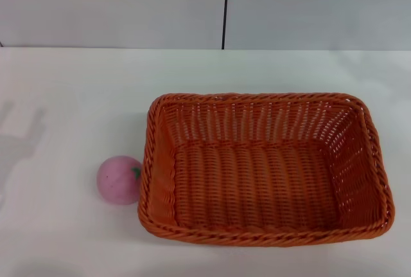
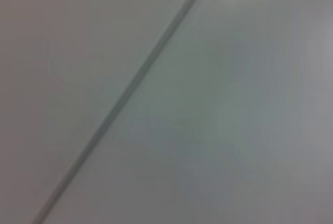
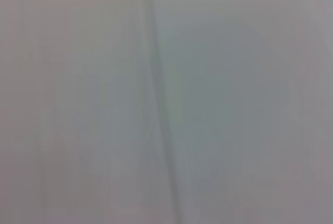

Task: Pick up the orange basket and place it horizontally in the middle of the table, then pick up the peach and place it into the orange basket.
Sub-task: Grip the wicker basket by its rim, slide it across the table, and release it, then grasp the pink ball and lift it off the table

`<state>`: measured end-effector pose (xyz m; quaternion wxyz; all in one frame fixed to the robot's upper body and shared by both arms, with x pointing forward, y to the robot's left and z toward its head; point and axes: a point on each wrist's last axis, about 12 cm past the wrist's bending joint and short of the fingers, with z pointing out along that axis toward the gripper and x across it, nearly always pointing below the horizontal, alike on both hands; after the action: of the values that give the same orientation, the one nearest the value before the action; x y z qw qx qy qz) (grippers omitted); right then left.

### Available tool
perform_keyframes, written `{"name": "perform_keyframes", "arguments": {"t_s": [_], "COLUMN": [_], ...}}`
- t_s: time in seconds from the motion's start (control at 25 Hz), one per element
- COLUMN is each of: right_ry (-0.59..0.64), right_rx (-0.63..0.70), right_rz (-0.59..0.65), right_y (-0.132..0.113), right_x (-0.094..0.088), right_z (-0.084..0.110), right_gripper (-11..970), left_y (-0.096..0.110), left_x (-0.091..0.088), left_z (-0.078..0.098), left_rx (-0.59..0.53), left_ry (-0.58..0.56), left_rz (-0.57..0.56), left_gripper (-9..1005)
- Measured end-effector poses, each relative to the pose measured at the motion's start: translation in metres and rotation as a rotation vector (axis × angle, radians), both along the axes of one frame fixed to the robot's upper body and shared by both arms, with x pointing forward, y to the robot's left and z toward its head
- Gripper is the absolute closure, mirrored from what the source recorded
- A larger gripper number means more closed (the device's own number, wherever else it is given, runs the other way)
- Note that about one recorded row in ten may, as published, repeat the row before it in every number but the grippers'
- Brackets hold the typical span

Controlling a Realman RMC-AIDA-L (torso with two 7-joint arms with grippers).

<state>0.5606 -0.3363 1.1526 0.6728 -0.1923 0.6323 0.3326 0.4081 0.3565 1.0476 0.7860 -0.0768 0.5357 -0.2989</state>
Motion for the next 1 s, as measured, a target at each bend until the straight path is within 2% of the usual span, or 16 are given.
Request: {"name": "perform_keyframes", "arguments": {"t_s": [0.04,0.12,0.16,0.2,0.24,0.28,0.4,0.6,0.84,1.0], "right_ry": [0.000,-0.077,-0.123,-0.191,-0.217,-0.217,-0.274,-0.270,-0.277,-0.274], "right_rx": [0.000,0.099,0.152,0.242,0.279,0.279,0.383,0.428,0.478,0.495], "right_rz": [0.000,-0.090,-0.147,-0.281,-0.346,-0.346,-0.560,-0.651,-0.681,-0.675], "right_y": [0.000,-0.014,-0.021,-0.036,-0.042,-0.042,-0.060,-0.067,-0.066,-0.064], "right_x": [0.000,-0.023,-0.035,-0.059,-0.069,-0.069,-0.102,-0.117,-0.121,-0.118], "right_z": [0.000,-0.015,-0.023,-0.039,-0.044,-0.044,-0.062,-0.072,-0.075,-0.075], "right_gripper": [579,579,579,579,579,579,579,579,579,579], "left_y": [0.002,0.004,0.005,0.007,0.009,0.009,0.013,0.014,0.005,-0.002], "left_x": [0.002,0.003,0.003,0.003,0.003,0.003,-0.002,-0.007,-0.004,0.000], "left_z": [0.000,0.000,0.000,0.000,0.000,0.000,-0.004,-0.010,-0.029,-0.035], "left_rx": [0.033,0.082,0.110,0.152,0.185,0.185,0.301,0.401,0.494,0.516], "left_ry": [0.032,0.065,0.084,0.115,0.142,0.142,0.220,0.290,0.426,0.456], "left_rz": [-0.058,-0.123,-0.164,-0.231,-0.287,-0.287,-0.389,-0.445,-0.510,-0.527], "left_gripper": [195,195,195,195,196,196,196,196,197,197]}}
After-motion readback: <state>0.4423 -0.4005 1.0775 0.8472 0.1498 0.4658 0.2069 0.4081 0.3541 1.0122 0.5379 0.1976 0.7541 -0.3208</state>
